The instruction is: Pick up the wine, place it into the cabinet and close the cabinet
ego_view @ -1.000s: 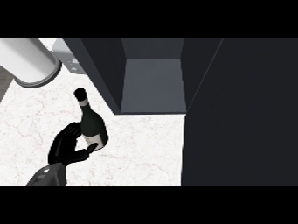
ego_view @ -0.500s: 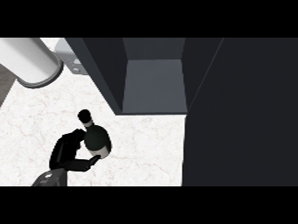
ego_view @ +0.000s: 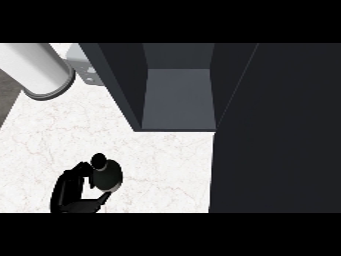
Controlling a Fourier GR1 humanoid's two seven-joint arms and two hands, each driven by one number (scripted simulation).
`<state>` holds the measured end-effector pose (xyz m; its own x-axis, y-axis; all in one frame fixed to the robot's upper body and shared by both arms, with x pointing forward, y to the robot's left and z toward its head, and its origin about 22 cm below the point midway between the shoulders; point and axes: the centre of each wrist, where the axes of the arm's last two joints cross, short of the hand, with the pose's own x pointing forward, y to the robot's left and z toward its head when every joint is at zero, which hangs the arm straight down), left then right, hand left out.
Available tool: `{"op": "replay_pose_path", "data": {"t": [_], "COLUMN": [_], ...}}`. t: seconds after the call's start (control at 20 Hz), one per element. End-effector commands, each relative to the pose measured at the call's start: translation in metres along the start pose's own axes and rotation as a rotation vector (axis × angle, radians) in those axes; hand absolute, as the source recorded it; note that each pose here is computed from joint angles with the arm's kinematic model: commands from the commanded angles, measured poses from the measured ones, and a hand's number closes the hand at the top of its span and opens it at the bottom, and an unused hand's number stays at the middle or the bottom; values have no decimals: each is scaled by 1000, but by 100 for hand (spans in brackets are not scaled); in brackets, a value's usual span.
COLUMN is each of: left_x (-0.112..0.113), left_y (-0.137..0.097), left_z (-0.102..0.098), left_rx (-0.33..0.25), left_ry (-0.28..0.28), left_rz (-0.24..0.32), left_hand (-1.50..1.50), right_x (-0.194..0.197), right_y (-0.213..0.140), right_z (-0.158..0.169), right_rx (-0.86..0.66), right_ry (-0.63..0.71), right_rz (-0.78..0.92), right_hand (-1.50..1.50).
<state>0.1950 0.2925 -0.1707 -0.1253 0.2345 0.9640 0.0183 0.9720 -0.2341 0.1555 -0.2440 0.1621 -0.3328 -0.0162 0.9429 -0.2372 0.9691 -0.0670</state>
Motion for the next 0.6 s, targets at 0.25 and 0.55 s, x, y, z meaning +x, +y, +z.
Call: {"op": "replay_pose_path", "data": {"t": [0.25,0.55], "left_x": [9,52], "left_y": [-27,-65], "left_z": [35,25], "left_rx": [-67,-91], "left_ry": [-39,-70], "left_rz": [179,176], "left_hand": [150,150], "right_x": [-4,5], "right_y": [4,3], "right_z": [-10,-5], "right_rx": [8,4], "right_ry": [-9,11], "right_rz": [-33,-14], "right_hand": [-150,-150]}}
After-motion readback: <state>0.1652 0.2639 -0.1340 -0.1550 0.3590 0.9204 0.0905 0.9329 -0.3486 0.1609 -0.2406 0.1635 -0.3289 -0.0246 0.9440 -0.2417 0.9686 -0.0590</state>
